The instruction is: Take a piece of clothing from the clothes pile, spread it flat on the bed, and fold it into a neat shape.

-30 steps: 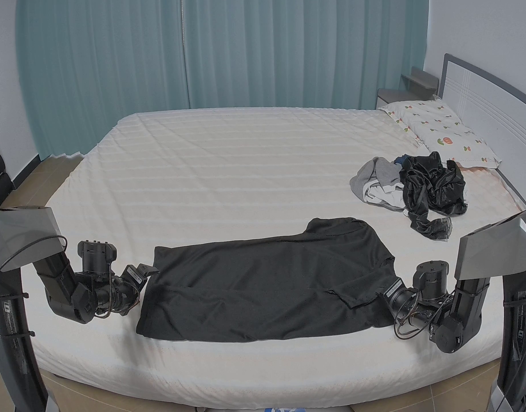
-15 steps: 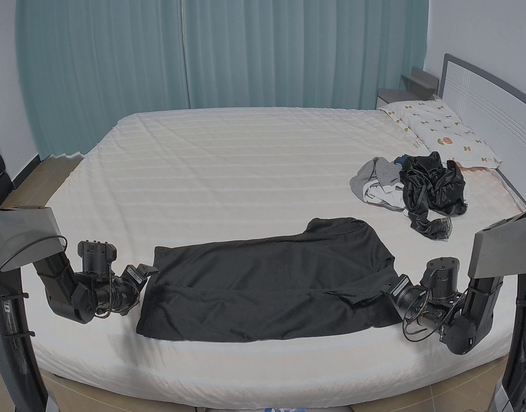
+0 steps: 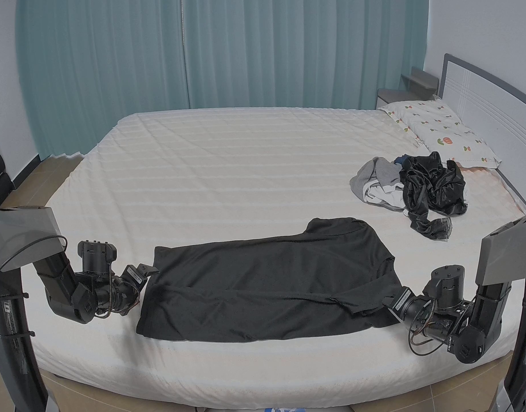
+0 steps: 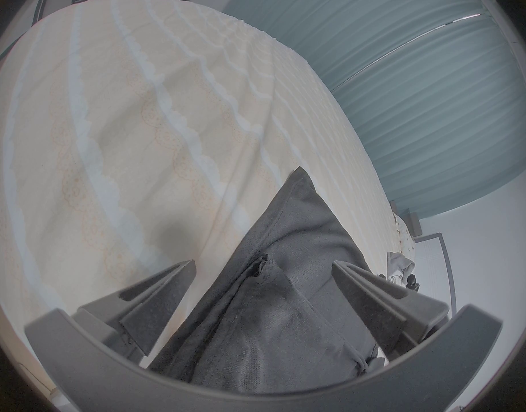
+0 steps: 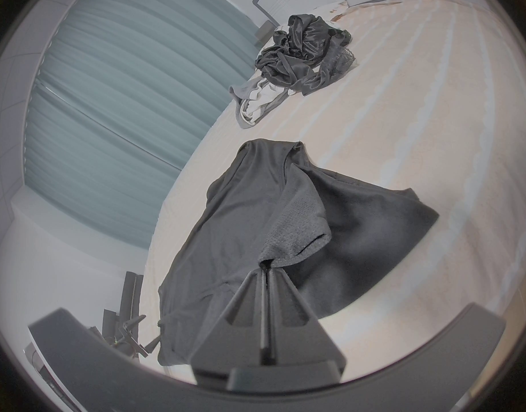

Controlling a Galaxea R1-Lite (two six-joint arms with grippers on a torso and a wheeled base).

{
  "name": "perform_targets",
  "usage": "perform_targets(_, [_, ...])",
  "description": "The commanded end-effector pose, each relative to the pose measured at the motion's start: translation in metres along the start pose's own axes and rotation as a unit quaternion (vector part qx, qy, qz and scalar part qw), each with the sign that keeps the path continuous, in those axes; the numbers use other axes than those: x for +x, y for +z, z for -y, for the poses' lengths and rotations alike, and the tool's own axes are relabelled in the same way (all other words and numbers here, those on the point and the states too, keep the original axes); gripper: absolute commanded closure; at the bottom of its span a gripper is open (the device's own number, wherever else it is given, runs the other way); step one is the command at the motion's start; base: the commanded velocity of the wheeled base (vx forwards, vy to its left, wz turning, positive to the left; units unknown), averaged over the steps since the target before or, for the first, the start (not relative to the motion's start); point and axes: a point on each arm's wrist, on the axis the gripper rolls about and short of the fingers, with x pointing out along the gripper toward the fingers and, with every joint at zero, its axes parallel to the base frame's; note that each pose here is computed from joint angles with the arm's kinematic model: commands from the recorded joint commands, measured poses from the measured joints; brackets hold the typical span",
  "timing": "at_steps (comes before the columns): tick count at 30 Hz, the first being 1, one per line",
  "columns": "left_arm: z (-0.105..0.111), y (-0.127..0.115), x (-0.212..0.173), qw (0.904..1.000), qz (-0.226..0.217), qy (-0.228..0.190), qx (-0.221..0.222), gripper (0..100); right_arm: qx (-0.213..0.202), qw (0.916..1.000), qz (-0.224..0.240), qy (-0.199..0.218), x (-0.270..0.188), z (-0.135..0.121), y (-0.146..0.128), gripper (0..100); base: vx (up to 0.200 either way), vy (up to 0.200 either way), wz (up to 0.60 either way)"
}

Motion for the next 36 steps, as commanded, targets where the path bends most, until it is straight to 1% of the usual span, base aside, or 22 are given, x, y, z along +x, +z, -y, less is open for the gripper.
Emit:
perform_targets(1, [-0.001, 0.000, 0.000, 1.0000, -0.001, 0.001, 0.000, 0, -0.010, 0.9999, -0.008, -0.004, -0.004, 0.002, -0.004, 100, 0.000, 0.000, 0.00])
perform_targets(6, [-0.001, 0.000, 0.000, 1.0000, -0.001, 0.001, 0.000, 0, -0.028, 0.9992, -0.020, -0.019, -0.005, 0.008, -0.009, 100, 0.000, 0.000, 0.00])
perform_targets(9, [0.000, 0.000, 0.000, 1.0000, 0.000, 0.000, 0.000, 0, -0.038, 0.9982, -0.033, -0.033, -0.003, 0.014, -0.014, 100, 0.000, 0.000, 0.00])
perform_targets(10, [-0.001, 0.000, 0.000, 1.0000, -0.001, 0.001, 0.000, 0, -0.047, 0.9971, -0.042, -0.043, -0.002, 0.019, -0.017, 100, 0.000, 0.000, 0.00])
perform_targets(11, [-0.001, 0.000, 0.000, 1.0000, -0.001, 0.001, 0.000, 0, -0.049, 0.9968, -0.044, -0.045, -0.002, 0.020, -0.018, 0, 0.000, 0.000, 0.00])
perform_targets(12, [0.000, 0.000, 0.000, 1.0000, 0.000, 0.000, 0.000, 0, -0.060, 0.9958, -0.048, -0.050, -0.002, 0.022, -0.020, 0, 0.000, 0.000, 0.00])
perform_targets(14, [-0.001, 0.000, 0.000, 1.0000, -0.001, 0.001, 0.000, 0, -0.067, 0.9956, -0.046, -0.047, -0.003, 0.021, -0.019, 0, 0.000, 0.000, 0.00])
perform_targets(21, [0.000, 0.000, 0.000, 1.0000, -0.001, 0.000, 0.000, 0, -0.061, 0.9976, -0.017, -0.027, -0.008, 0.012, -0.005, 0, 0.000, 0.000, 0.00])
perform_targets(28, [0.000, 0.000, 0.000, 1.0000, 0.000, 0.000, 0.000, 0, -0.041, 0.9980, 0.047, -0.004, -0.014, 0.006, 0.032, 0, 0.000, 0.000, 0.00])
perform_targets(33, [0.000, 0.000, 0.000, 1.0000, 0.000, 0.000, 0.000, 0, -0.057, 0.9978, 0.034, -0.002, -0.004, 0.013, 0.035, 0, 0.000, 0.000, 0.00])
perform_targets(36, [0.000, 0.000, 0.000, 1.0000, 0.000, 0.000, 0.000, 0, -0.058, 0.9977, 0.032, 0.013, 0.008, 0.014, 0.042, 0, 0.000, 0.000, 0.00])
